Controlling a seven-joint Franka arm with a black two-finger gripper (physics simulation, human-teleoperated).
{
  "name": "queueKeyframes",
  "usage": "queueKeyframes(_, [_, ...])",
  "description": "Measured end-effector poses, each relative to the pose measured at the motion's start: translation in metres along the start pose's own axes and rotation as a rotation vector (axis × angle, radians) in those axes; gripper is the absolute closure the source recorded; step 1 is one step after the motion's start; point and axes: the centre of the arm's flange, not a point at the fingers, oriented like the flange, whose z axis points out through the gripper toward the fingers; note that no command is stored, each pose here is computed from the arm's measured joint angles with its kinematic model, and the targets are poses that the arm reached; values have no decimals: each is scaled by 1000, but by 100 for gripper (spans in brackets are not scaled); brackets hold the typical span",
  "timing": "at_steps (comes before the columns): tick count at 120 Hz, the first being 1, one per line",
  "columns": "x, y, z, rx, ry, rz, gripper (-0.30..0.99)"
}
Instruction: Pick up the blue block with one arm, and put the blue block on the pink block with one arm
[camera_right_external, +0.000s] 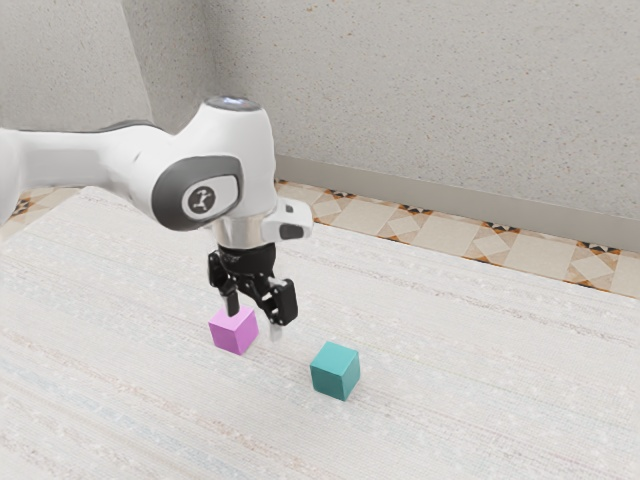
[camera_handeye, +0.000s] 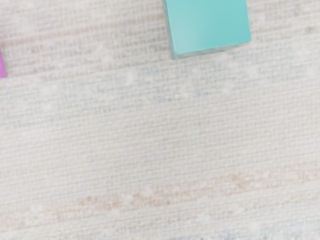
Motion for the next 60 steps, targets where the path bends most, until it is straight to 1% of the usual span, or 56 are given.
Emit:
queueKeyframes(13, [-3, 5, 14, -6, -10, -9, 0])
queueKeyframes(34, [-5, 20, 34, -15, -8, -5, 0])
queueKeyframes(60, [-7, 26, 49, -20, -3, -12, 0])
